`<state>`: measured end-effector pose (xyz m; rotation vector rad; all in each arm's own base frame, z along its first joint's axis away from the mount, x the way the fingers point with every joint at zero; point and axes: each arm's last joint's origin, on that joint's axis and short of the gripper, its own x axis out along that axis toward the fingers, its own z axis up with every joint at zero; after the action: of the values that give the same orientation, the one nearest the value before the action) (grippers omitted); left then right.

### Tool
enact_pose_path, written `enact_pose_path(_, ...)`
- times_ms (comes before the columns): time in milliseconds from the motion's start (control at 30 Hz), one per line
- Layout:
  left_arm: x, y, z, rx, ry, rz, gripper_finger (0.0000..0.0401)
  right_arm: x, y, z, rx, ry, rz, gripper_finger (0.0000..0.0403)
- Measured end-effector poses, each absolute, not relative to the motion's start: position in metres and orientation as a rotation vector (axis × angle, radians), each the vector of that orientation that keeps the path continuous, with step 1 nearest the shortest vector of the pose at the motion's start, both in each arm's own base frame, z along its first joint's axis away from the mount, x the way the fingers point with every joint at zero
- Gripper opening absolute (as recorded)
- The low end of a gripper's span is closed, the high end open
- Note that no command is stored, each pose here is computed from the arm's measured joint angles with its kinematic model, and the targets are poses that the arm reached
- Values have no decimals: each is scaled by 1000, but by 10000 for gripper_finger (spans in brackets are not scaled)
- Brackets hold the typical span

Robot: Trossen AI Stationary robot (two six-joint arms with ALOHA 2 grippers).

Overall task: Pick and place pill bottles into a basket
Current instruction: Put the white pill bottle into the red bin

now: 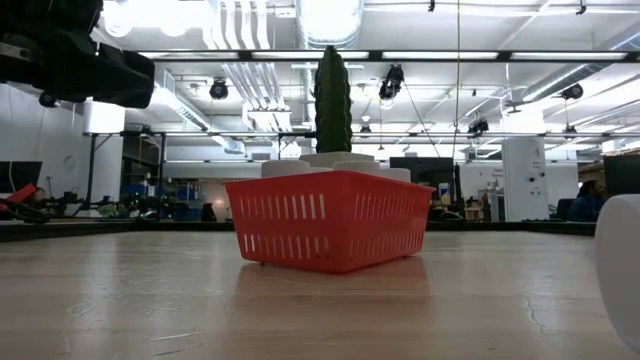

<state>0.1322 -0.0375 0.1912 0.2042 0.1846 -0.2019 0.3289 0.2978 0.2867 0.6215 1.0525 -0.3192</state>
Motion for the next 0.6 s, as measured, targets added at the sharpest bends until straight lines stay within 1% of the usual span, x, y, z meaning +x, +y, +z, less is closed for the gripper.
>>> enact_pose_path(167, 132, -37, 190, 214, 193, -204, 0, 337, 310, 268, 676, 1156, -313, 289)
enact_pose_path(600, 132, -38, 190, 214, 198, -207, 0, 338, 314, 249, 650, 1280, -323, 285)
